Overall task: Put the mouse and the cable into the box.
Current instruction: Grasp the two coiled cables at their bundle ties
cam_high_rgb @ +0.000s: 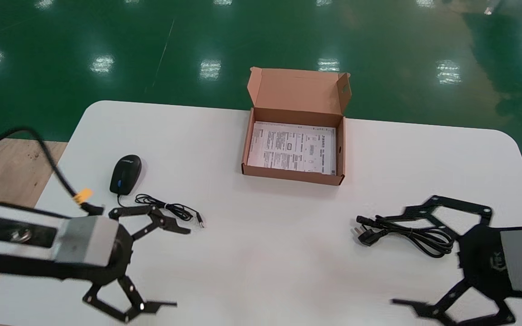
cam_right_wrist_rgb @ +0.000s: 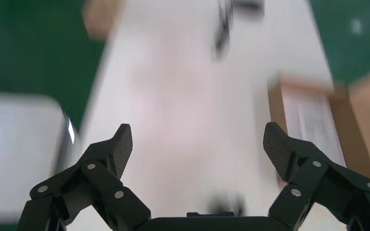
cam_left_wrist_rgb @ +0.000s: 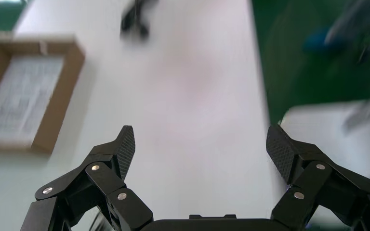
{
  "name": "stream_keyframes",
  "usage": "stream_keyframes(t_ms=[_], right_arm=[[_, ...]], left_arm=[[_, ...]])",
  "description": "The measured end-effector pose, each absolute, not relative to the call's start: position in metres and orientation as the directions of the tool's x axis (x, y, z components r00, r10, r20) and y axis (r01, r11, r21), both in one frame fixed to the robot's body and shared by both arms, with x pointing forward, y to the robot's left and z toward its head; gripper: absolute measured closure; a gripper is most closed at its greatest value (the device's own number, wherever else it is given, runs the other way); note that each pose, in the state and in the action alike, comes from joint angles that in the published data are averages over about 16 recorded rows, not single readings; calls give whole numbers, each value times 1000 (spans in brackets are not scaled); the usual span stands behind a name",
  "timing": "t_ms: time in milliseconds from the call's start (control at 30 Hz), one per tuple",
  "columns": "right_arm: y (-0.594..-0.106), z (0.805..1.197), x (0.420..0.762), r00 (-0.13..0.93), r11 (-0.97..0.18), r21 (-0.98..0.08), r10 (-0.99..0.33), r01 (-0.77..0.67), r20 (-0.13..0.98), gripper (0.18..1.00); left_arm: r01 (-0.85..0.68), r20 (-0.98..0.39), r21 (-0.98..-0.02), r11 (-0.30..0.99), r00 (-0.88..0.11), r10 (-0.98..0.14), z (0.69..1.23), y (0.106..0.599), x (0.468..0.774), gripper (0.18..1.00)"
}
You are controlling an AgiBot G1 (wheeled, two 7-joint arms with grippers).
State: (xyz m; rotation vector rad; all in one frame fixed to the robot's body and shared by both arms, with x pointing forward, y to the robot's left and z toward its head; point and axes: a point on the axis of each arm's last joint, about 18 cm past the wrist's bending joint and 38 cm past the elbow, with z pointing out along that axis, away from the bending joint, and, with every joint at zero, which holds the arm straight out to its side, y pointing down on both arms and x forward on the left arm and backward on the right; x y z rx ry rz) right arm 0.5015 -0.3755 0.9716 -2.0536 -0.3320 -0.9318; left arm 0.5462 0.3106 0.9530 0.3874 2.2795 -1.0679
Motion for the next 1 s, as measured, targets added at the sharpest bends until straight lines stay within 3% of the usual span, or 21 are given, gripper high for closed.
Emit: stream_keyframes(t_ms=[233,533,733,1000], right_arm=[[-426,952,540,648,-783,-442,-65,438,758,179],[-452,926,581,669,-855,-370,-36,364,743,179],[-452,916,600,683,-866,-356,-23,351,730,179],[-448,911,620,682,-879,-338,-19,337,731,179]], left_arm=[[457,-666,-392,798,-740,97,954,322,611,183],[424,-687,-168,890,-698,203,960,328,668,183],[412,-697,-87,907,-676,240,959,330,686,183],[406,-709,-49,913,-658,254,957,329,697,183]])
